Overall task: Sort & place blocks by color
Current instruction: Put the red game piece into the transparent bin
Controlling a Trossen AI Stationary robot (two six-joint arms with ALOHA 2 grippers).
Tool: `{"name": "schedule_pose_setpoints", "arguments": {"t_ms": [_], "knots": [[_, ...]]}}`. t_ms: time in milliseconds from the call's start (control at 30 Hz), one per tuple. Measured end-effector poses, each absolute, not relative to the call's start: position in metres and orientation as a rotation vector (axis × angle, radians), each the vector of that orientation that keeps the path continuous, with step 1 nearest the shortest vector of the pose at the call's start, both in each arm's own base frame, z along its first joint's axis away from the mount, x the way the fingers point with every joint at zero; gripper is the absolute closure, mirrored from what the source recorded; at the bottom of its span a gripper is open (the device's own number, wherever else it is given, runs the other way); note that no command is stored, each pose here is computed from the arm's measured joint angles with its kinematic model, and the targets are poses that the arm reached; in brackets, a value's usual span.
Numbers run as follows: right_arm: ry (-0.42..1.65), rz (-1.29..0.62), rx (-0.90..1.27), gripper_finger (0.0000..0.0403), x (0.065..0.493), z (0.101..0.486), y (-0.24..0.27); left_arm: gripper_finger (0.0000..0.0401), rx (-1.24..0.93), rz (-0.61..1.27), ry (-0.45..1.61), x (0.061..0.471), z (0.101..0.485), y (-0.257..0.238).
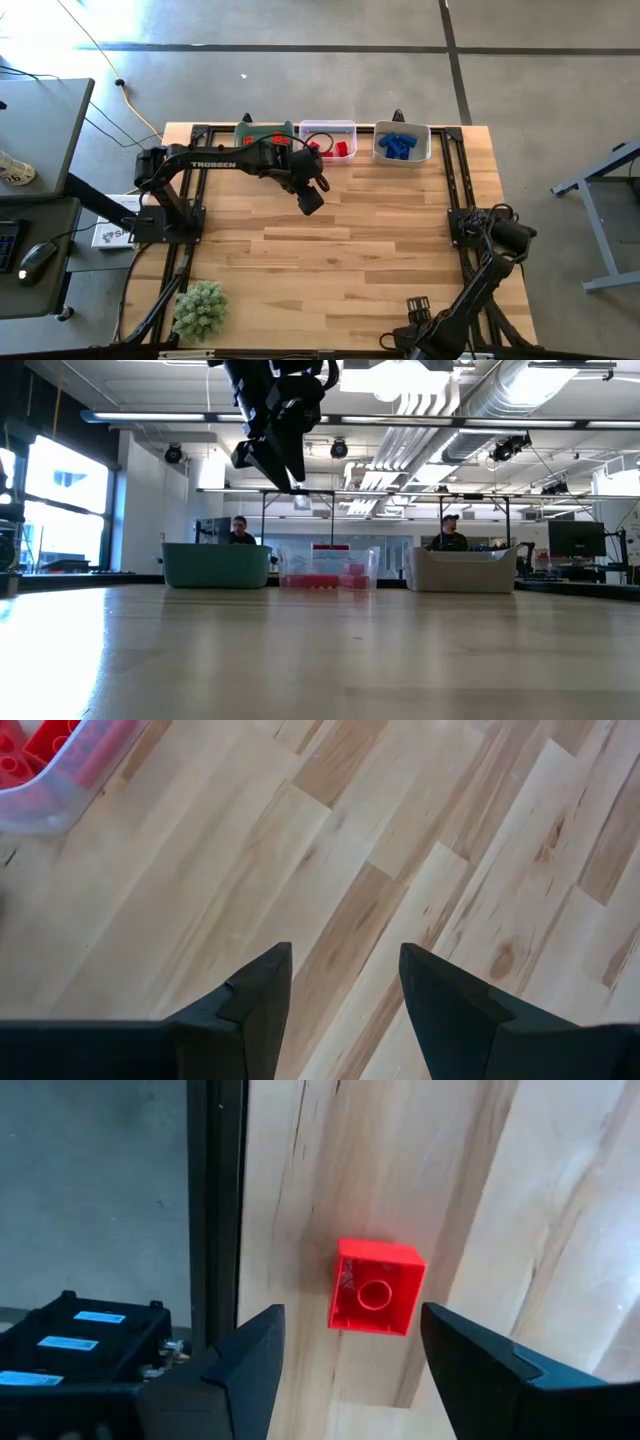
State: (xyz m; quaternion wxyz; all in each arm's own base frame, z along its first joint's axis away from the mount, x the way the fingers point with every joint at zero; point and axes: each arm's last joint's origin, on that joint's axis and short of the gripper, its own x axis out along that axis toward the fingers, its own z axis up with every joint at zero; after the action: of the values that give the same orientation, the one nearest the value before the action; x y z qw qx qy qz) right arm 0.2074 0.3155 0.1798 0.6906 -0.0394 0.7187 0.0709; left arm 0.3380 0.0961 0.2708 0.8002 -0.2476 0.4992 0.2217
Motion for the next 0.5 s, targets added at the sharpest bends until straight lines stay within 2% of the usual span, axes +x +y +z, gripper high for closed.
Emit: {"name": "schedule_pose_setpoints", "arguments": {"t_ms": [500], "knots": [[1.693, 0.101, -0.100, 0.0183, 0.218, 0.148, 0.315, 0.0224, -0.530, 0.474, 1.063, 0.339, 0.271, 0.096]]}}
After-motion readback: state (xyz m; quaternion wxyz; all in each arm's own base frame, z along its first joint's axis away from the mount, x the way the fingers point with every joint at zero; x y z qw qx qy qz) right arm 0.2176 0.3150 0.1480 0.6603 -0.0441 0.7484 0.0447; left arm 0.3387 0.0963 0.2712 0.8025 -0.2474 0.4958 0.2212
